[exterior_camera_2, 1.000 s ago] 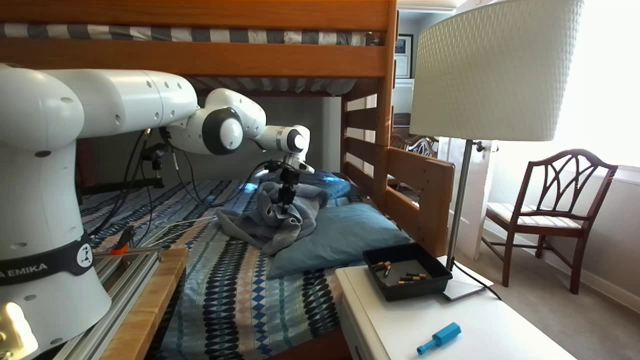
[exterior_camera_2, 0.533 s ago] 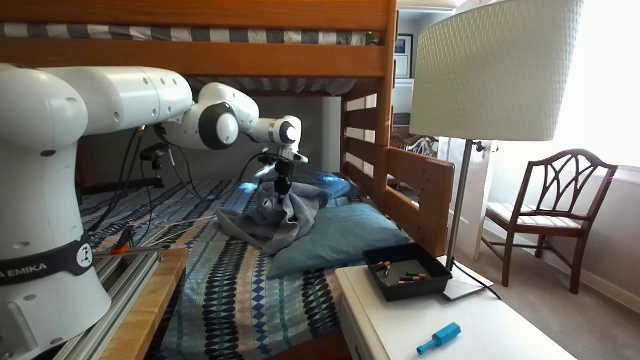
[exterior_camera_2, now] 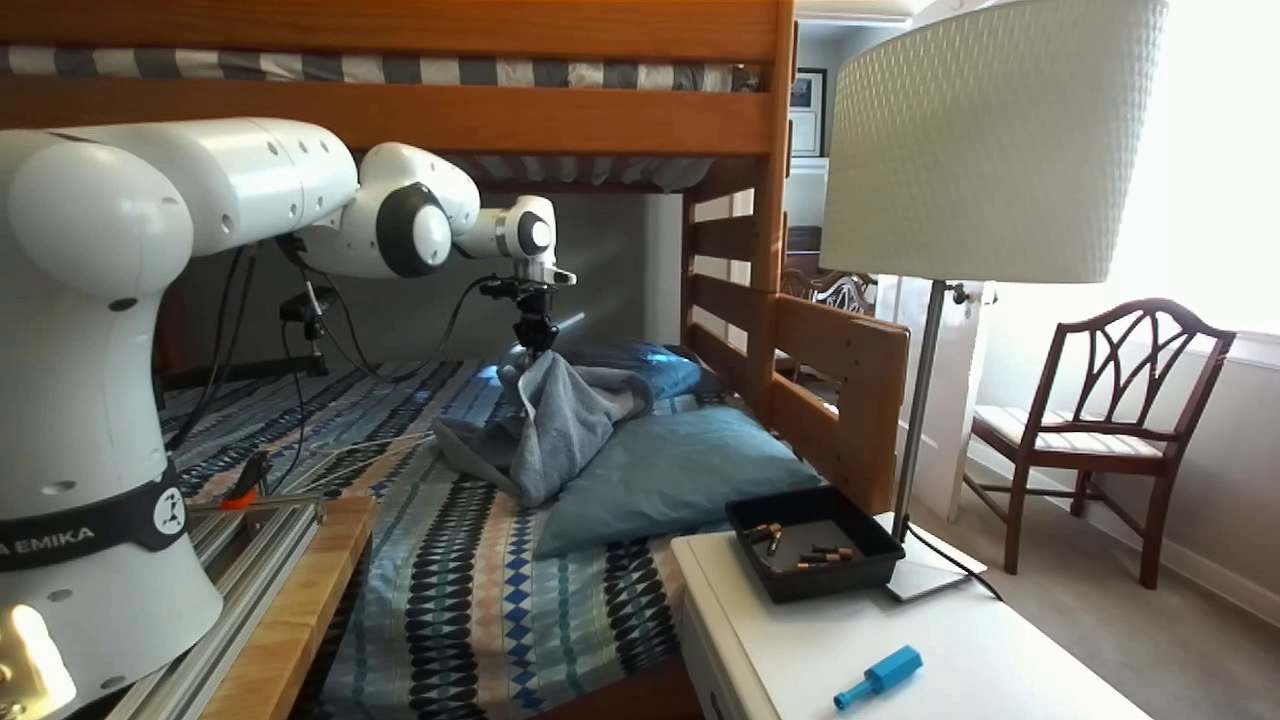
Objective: Move the towel to the left
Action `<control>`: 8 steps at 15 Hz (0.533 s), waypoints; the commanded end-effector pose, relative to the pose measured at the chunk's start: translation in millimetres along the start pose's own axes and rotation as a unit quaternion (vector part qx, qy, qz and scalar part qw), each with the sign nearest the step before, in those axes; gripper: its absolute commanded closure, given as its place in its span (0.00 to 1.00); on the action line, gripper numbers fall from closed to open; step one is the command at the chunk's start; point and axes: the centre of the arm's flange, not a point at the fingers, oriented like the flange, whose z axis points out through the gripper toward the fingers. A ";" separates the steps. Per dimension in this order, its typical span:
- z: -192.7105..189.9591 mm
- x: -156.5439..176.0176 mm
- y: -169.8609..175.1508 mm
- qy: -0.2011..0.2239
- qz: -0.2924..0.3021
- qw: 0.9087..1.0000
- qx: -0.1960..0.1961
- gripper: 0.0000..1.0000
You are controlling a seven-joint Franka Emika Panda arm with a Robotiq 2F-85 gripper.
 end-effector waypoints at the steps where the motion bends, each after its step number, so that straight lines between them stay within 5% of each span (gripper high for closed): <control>1: -8.3 -13.8 -14.3 0.024 -0.073 0.997 0.024 0.65; 5: -13.5 -18.2 -12.6 0.033 -0.096 0.994 0.035 0.38; 8: -15.9 -19.6 9.3 0.038 -0.054 0.998 0.014 0.16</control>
